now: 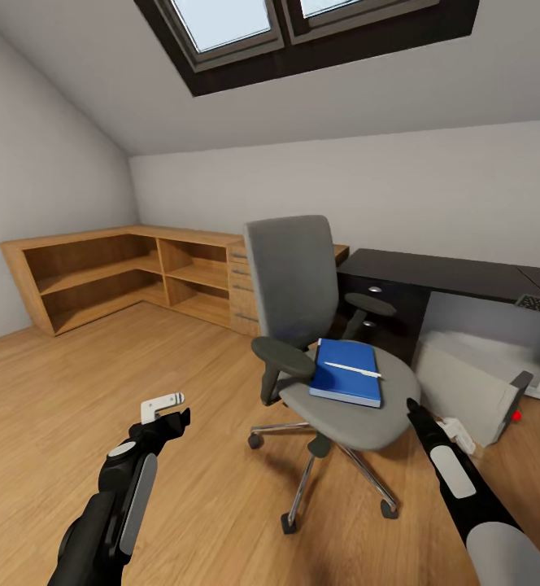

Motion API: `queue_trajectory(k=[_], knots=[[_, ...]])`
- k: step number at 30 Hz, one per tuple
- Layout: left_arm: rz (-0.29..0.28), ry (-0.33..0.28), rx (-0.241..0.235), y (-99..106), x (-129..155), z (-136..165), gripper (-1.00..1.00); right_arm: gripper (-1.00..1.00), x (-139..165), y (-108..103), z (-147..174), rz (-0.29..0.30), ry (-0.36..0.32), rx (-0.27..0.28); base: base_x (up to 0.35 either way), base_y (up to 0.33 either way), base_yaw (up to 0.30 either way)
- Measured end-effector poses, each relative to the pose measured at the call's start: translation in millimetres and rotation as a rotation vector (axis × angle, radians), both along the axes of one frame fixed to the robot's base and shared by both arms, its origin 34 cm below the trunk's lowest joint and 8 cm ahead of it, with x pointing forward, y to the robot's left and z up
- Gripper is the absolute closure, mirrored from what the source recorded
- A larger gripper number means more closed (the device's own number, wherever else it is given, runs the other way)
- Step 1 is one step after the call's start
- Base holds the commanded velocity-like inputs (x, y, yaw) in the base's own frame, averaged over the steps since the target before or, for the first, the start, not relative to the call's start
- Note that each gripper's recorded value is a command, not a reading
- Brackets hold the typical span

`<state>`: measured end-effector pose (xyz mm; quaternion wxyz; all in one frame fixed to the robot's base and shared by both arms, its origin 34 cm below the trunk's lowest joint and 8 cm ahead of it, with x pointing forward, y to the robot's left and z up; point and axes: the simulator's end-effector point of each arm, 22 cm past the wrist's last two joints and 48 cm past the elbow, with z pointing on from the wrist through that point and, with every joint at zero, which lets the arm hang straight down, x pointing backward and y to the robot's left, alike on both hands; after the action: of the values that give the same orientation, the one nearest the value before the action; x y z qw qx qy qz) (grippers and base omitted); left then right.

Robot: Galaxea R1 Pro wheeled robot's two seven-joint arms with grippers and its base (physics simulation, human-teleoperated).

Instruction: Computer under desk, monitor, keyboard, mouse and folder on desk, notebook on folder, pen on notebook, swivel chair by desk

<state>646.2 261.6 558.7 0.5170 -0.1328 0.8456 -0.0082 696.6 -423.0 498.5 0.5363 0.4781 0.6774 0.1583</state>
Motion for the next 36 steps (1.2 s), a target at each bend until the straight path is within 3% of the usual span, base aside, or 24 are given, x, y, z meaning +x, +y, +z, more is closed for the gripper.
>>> queue_trajectory(k=[19, 29, 36], knots=[[-0.001, 0.000, -0.001, 0, 0, 0, -1.00, -1.00, -6, -9, -10, 0.033, 0.031, 0.152, 0.000, 0.000, 0.000], [-0.001, -0.001, -0.002, 0, 0, 0, -1.00, -1.00, -6, -8, -12, 0.046, 0.039, 0.170, 0.014, 0.000, 0.000], [0.000, -0.005, -0.001, 0, 0, 3, -1.00, -1.00, -7, -8, -12, 0.046, 0.039, 0.171, 0.267, 0.000, 0.000]])
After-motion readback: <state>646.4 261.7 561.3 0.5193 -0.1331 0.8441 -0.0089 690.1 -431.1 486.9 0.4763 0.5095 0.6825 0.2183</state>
